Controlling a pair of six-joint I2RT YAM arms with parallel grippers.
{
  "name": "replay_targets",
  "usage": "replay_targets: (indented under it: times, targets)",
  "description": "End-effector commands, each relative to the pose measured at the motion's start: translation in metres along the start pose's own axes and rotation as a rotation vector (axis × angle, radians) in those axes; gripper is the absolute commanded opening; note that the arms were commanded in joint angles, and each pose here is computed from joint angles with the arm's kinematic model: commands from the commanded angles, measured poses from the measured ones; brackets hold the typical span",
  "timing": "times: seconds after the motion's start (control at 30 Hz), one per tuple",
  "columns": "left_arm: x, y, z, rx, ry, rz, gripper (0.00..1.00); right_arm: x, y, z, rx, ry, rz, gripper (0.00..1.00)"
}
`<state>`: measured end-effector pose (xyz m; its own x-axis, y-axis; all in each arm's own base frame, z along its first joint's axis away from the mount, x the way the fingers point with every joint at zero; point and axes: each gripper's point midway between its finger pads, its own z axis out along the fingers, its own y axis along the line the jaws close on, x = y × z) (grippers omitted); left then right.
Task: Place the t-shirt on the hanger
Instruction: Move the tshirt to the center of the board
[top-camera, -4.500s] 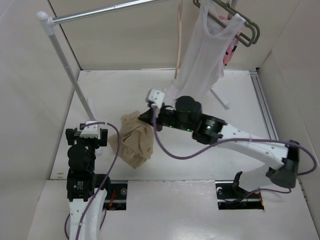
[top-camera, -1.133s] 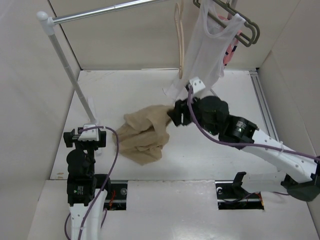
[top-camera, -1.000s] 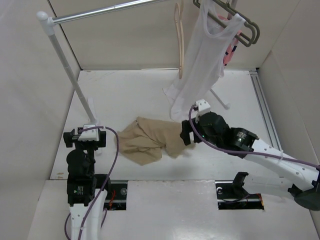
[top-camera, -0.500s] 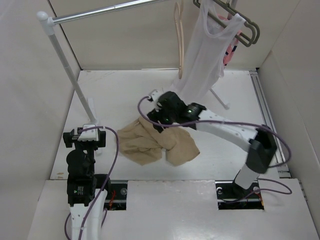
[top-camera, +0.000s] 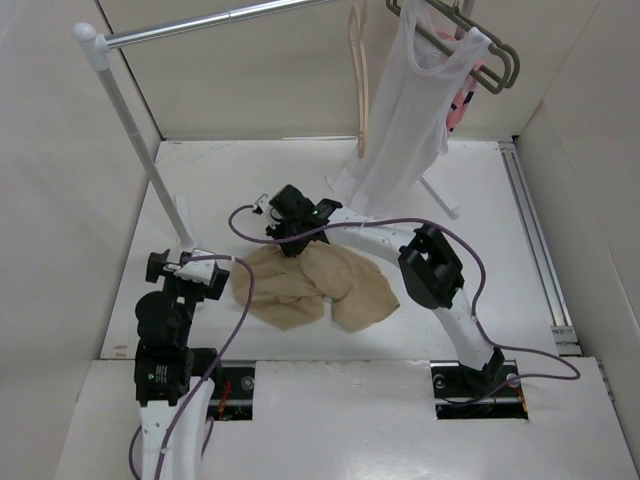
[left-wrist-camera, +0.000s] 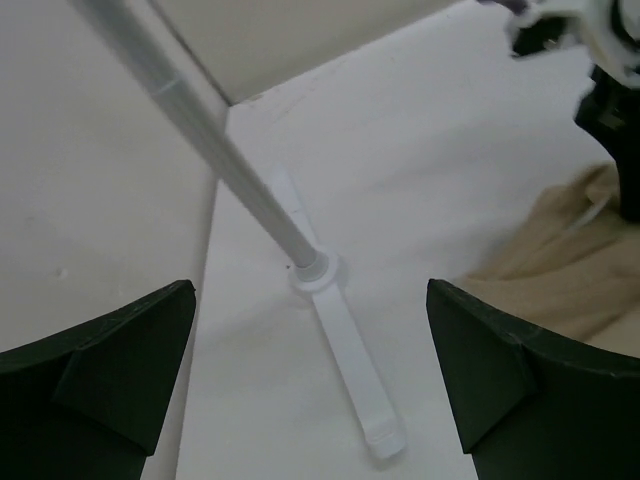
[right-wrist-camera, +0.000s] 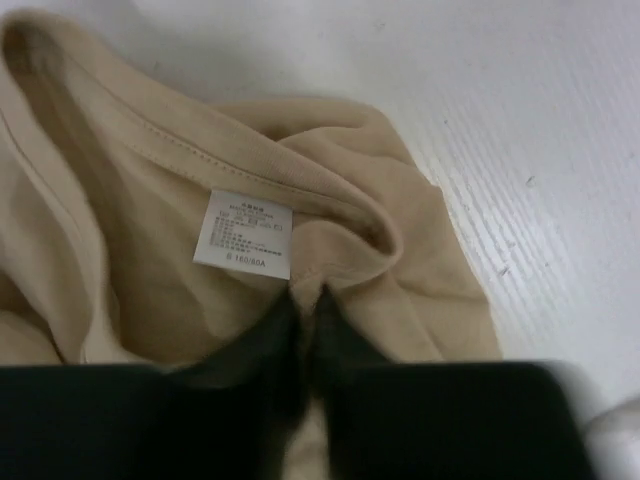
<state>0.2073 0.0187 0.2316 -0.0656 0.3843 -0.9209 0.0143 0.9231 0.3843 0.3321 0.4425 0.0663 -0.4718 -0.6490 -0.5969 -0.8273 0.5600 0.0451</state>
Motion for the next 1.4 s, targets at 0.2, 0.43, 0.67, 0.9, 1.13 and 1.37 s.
replay_targets:
  times: [0.2, 0.43, 0.67, 0.9, 1.13, 1.37]
  targets:
    - [0.030, -0.099, 0.006, 0.695, 0.039, 0.329, 1.00, -0.033, -0.031, -0.103, 0.014, -0.211, 0.131, 0.00]
    - [0.065, -0.130, 0.017, 1.016, 0.102, 0.505, 1.00, 0.055, -0.033, -0.144, -0.011, -0.116, 0.164, 0.00]
    - [0.073, -0.188, 0.019, 1.238, 0.116, 0.627, 1.00, 0.080, -0.043, -0.154, -0.024, -0.150, 0.202, 0.00]
    - [0.124, -0.199, 0.047, 1.200, 0.261, 0.737, 0.45, 0.076, -0.068, -0.161, 0.014, -0.145, 0.227, 0.00]
    - [0.111, -0.152, 0.102, 0.855, 0.252, 0.697, 0.00, 0.079, -0.081, -0.185, 0.060, -0.177, 0.181, 0.00]
    - [0.023, -0.136, 0.060, 0.990, -0.066, 0.805, 0.00, 0.070, -0.037, -0.238, 0.042, -0.281, -0.025, 0.00]
